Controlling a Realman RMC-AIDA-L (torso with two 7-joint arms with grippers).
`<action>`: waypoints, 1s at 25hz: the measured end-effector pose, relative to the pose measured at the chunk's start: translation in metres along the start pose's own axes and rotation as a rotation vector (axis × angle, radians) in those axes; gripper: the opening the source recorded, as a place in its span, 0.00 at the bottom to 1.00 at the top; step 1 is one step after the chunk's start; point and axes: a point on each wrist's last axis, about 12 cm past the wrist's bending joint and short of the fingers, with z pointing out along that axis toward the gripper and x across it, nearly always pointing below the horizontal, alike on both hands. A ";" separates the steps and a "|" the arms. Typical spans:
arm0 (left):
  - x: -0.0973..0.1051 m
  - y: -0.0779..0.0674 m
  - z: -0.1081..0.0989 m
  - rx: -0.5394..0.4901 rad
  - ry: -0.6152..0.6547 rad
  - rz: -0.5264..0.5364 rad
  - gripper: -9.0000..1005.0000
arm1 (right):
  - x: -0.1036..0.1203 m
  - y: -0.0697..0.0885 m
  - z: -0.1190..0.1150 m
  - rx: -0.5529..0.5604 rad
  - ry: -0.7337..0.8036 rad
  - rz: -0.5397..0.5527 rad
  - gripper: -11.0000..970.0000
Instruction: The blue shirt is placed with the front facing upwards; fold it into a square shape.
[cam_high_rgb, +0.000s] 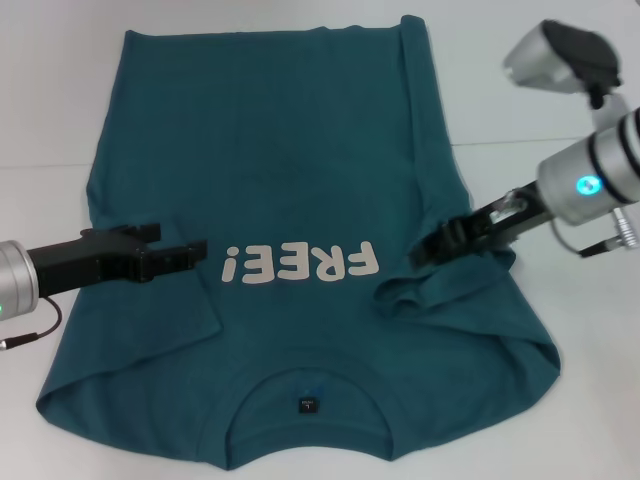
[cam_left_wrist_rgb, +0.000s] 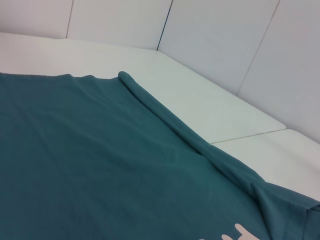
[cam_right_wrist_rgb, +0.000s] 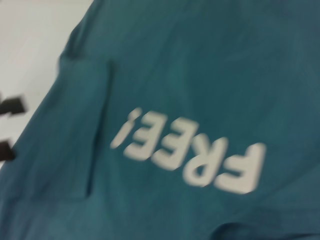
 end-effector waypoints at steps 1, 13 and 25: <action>0.000 0.000 0.000 0.002 -0.001 0.000 0.88 | 0.000 -0.008 -0.005 0.021 -0.027 0.006 0.18; 0.000 -0.001 0.001 0.010 0.003 0.000 0.88 | 0.013 -0.061 -0.030 0.251 -0.070 -0.022 0.65; 0.000 -0.002 0.002 0.013 0.012 0.008 0.88 | 0.010 -0.048 -0.001 0.362 -0.038 -0.180 0.64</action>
